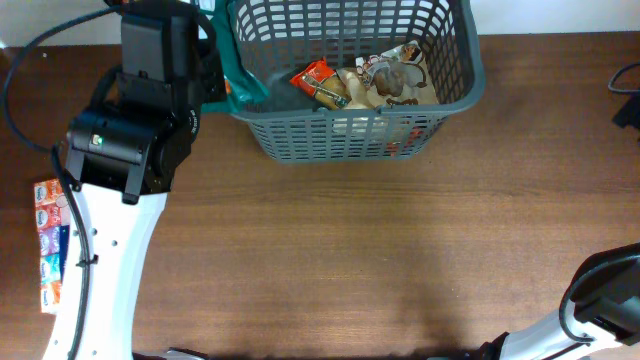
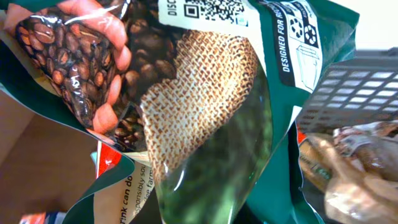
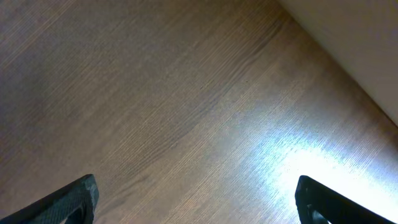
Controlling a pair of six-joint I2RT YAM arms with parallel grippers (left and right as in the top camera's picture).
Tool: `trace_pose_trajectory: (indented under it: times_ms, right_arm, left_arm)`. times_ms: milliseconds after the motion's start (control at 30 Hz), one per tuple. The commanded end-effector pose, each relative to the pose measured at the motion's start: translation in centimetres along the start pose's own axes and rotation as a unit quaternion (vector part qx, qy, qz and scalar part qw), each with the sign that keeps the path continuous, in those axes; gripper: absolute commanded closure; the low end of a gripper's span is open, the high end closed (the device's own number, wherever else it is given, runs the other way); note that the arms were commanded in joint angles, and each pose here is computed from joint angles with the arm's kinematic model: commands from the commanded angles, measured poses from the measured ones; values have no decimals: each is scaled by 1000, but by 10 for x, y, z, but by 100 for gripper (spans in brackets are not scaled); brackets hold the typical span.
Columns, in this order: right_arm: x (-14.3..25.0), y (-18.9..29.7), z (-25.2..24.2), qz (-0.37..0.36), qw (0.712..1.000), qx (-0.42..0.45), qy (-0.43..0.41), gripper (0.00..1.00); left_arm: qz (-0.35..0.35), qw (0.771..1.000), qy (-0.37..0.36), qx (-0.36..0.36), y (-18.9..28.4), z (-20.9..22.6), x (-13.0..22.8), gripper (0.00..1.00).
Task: Pack container
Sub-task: 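Lower the coffee bag into the basket and open the left gripper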
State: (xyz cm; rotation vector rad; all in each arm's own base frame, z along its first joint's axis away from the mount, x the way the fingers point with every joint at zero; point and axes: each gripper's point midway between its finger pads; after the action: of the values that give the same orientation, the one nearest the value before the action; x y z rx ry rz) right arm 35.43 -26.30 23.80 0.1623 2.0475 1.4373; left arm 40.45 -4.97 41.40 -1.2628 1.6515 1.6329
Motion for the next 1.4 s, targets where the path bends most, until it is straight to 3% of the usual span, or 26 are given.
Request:
trace_pose_trajectory:
  times_ms: [0,733,967,1367]
  right_arm:
    - [-1,5,0,-7,1000,-1,-5,1]
    - [-1,5,0,-7,1000,-1,-5,1]
    - [-1,5,0,-7,1000,-1,-5,1]
    - [-1,5,0,-7,1000,-1,-5,1]
  left_arm:
    - [-66,995,19,70,45,-18,-40,98]
    - [-35,992,-4,124,-46,-87,-19,98]
    - [-17,986,-10,166,-54,-109,-9,98]
    - [43,979,-65,189,-83,-165,54,98]
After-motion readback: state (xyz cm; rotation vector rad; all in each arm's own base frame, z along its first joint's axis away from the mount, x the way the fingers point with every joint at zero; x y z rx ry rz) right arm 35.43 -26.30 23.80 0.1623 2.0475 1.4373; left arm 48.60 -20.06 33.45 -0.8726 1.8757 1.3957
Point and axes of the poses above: each gripper's point midway between its finger pads, its own y axis back along the fingers, its own z axis along the line the jaws close on, x = y × z, and after that the axes turned 14 degrees about y, right-handed
